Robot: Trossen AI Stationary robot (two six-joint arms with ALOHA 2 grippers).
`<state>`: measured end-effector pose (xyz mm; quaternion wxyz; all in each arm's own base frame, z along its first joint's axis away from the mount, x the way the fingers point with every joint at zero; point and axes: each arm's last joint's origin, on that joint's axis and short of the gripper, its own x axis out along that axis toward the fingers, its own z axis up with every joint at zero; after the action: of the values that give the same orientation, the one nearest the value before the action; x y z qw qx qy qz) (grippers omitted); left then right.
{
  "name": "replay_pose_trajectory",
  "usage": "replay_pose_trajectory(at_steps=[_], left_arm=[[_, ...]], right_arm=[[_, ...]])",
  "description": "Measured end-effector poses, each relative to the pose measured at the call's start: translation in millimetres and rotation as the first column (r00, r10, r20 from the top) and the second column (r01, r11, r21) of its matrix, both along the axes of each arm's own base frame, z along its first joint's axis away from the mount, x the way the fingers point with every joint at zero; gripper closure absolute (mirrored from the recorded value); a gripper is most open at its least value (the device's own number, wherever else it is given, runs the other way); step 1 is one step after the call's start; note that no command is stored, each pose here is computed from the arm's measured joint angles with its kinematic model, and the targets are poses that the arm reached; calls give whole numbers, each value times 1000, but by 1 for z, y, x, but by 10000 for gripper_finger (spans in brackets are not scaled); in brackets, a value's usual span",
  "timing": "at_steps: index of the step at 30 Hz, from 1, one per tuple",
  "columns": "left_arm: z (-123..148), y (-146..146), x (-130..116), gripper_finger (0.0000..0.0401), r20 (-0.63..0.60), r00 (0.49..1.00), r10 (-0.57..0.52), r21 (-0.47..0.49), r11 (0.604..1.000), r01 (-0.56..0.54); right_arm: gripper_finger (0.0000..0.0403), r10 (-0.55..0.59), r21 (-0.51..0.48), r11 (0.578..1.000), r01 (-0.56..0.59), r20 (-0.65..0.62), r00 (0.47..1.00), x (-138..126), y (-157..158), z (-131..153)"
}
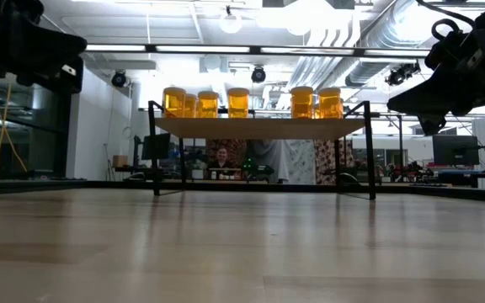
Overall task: Pick and place medicine bottles onto shelf by color
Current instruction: Return to Home Position
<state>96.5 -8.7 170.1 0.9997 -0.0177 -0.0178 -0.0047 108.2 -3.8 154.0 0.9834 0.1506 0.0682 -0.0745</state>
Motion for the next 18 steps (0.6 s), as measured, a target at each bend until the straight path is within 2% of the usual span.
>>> replay_pose_trajectory(at_steps=[5,8,18], left_arm=[[0,-2,0,398,-5,999,-44,8,999,44],[-1,-2,0,398,-5,999,-43,43,998,43],[-2,-5,0,401,-19,992,-122,40,992,123]], right_arm=[[375,0,0,1000,0,0,1000,0,0,0],[375,0,0,1000,0,0,1000,0,0,0],[375,0,0,1000,0,0,1000,0,0,0]])
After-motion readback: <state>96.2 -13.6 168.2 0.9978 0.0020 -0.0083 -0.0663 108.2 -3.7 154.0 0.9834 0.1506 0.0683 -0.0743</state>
